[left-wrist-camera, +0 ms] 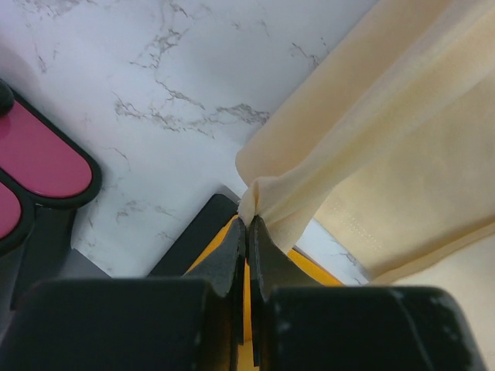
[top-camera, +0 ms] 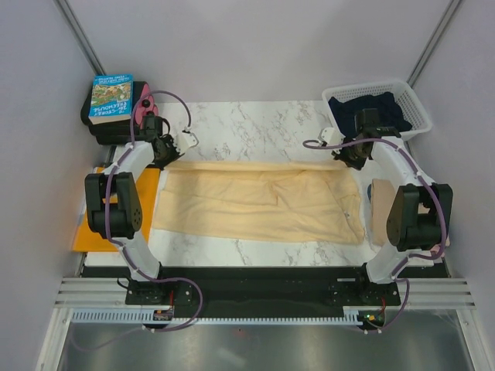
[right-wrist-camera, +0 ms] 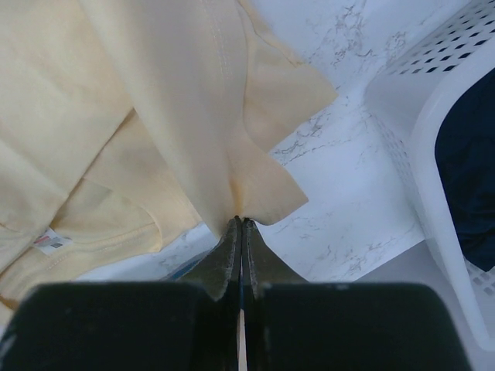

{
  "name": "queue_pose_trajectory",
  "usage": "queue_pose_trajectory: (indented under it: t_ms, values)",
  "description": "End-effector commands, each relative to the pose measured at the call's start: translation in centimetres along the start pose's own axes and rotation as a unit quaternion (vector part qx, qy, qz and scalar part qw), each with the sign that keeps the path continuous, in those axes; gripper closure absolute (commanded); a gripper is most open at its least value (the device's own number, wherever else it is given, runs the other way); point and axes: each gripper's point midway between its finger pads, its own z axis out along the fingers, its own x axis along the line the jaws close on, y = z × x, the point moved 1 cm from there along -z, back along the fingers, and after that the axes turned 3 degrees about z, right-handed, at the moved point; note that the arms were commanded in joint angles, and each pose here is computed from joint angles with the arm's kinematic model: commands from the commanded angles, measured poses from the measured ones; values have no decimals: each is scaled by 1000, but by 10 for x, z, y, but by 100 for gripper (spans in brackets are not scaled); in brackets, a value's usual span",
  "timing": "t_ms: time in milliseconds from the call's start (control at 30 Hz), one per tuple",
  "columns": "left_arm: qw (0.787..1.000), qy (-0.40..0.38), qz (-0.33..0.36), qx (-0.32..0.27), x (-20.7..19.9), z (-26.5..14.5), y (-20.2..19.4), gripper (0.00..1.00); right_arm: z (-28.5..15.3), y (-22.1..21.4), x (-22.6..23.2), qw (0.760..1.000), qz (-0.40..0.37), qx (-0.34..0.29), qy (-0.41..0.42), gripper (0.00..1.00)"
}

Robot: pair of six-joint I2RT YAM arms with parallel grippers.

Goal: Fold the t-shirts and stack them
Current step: Fold the other side of the tshirt into a rectangle

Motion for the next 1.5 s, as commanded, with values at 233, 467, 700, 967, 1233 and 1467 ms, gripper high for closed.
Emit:
queue_pose_trajectory:
  t_ms: [233,467,700,967,1233,1467]
  values:
    - [997,65,32,26,29,-20,-21,98,-26,-22,24,994,-85,39,58,100]
    - [997,66,45,24,31,-22,-21,98,-39,-35,51,982,-138,54,119,100]
    - [995,66,62,28,31,-24,-22,98,-44,-44,71,973,-155,58,159,100]
    - [994,47,97,36,19,-19,-30,98,-49,-59,101,957,-194,72,203,100]
    - [992,36,113,42,12,-15,-37,98,-52,-65,114,946,-220,80,222,100]
    - [991,38,120,42,15,-18,-39,98,-58,-72,128,932,-268,87,228,100]
